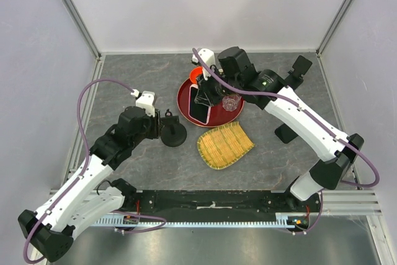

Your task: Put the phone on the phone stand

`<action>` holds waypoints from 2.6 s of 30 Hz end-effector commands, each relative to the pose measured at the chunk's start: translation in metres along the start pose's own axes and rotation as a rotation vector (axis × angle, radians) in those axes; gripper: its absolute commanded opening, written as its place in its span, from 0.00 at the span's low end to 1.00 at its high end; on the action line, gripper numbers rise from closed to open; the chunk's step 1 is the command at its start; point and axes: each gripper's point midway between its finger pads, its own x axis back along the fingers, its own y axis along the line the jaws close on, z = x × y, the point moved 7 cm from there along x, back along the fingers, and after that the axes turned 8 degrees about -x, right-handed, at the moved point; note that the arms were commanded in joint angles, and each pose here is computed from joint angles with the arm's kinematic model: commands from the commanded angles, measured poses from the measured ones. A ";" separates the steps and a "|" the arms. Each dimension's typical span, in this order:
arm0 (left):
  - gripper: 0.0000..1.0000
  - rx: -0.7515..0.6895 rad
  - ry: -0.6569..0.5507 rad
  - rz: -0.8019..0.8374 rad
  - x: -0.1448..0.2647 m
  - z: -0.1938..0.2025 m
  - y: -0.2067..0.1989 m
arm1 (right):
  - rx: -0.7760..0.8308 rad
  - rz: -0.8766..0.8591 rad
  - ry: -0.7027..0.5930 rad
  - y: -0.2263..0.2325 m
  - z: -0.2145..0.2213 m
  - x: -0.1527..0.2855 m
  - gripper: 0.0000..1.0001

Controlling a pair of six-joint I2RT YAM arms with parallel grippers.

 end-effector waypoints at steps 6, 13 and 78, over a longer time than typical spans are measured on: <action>0.26 0.031 0.011 -0.033 -0.008 -0.004 0.000 | 0.044 -0.057 -0.100 0.034 -0.013 0.010 0.00; 0.02 -0.174 -0.020 -0.004 -0.014 -0.004 0.005 | 0.216 -0.270 -0.114 0.060 -0.006 -0.002 0.00; 0.02 -0.366 -0.087 0.386 -0.010 -0.015 -0.010 | 0.979 -0.706 -0.173 0.060 0.012 -0.113 0.00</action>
